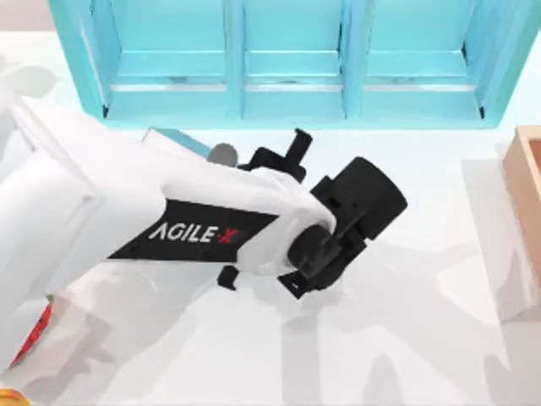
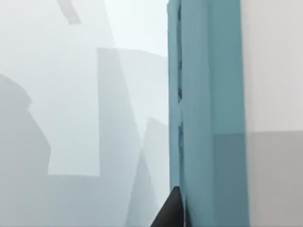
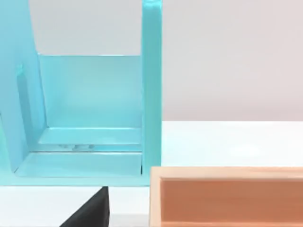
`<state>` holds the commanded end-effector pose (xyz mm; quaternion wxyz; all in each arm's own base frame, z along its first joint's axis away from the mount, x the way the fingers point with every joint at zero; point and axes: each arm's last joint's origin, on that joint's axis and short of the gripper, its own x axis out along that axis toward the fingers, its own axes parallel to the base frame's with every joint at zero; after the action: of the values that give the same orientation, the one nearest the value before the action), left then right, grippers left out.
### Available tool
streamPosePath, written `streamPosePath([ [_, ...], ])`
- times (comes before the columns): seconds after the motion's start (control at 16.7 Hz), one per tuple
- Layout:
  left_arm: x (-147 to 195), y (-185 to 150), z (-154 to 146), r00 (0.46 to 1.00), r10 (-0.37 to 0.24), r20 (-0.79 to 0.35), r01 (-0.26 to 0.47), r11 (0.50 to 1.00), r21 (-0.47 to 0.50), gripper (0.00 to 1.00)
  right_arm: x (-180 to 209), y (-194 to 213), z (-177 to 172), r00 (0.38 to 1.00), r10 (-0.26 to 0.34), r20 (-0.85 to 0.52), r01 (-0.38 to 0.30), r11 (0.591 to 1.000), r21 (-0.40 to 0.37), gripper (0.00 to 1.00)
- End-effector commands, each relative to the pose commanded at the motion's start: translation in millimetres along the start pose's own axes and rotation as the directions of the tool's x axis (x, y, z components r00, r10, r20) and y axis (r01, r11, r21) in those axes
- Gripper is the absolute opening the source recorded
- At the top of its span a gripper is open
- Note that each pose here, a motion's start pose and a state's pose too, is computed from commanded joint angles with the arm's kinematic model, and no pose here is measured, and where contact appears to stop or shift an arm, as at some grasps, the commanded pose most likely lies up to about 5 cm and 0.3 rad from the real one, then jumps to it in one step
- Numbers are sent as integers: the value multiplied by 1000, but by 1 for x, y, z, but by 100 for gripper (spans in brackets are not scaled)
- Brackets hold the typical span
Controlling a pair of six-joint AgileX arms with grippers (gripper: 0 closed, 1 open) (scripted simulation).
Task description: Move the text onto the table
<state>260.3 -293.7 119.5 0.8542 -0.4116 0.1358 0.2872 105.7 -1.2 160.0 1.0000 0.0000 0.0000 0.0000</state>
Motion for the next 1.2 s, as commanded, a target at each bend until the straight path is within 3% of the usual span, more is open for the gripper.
streamPosePath([
  [0.18,-39,-4,-34,997,-81,18,83,972,-220,0,0,0,0,1000,0,0,0,1000,0,100],
  [0.54,-116,-4,-75,968,-252,9,219,820,-529,0,0,0,0,1000,0,0,0,1000,0,100],
  [0.78,-139,-2,-84,953,-303,1,243,764,-598,0,0,0,0,1000,0,0,0,1000,0,100],
  [1.2,-137,-1,-84,955,-297,3,241,770,-591,0,0,0,0,1000,0,0,0,1000,0,100],
])
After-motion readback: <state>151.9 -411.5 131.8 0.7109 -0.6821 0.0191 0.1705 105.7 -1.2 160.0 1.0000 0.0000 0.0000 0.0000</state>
